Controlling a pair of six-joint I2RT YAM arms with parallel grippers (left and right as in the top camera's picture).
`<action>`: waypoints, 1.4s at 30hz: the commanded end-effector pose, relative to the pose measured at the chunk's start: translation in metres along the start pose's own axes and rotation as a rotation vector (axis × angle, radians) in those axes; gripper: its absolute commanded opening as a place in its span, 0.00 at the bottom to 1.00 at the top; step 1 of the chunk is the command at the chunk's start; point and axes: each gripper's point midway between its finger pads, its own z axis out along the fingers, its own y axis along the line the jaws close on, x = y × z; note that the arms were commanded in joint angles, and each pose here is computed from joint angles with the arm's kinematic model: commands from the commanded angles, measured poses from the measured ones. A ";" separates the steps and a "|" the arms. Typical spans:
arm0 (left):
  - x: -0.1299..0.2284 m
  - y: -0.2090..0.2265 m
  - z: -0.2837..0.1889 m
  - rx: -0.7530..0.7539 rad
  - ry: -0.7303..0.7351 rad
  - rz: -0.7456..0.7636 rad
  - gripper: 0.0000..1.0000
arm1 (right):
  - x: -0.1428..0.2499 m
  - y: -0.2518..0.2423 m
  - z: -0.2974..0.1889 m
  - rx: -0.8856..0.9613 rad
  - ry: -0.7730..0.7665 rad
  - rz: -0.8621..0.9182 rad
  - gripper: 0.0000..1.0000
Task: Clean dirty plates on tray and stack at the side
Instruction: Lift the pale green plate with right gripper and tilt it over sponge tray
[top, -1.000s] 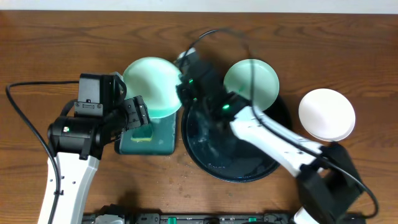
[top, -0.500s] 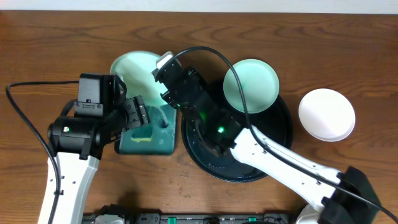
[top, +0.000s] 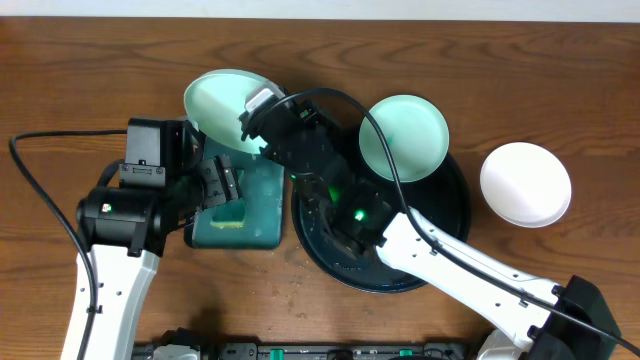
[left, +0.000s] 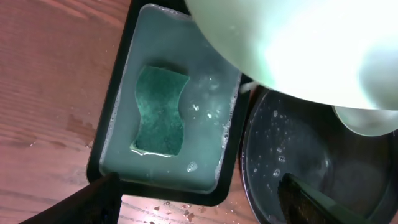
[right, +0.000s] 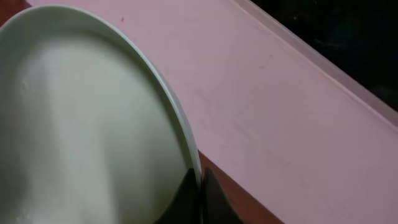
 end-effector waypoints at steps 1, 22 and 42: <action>-0.003 -0.001 -0.003 0.003 -0.009 0.004 0.81 | -0.016 -0.009 -0.008 0.027 -0.033 -0.012 0.01; -0.003 -0.001 -0.003 0.003 -0.009 0.003 0.81 | -0.016 -0.010 -0.009 0.038 -0.028 -0.079 0.01; -0.003 -0.001 -0.003 0.003 -0.009 0.003 0.81 | -0.013 -0.015 -0.009 0.071 -0.011 -0.029 0.01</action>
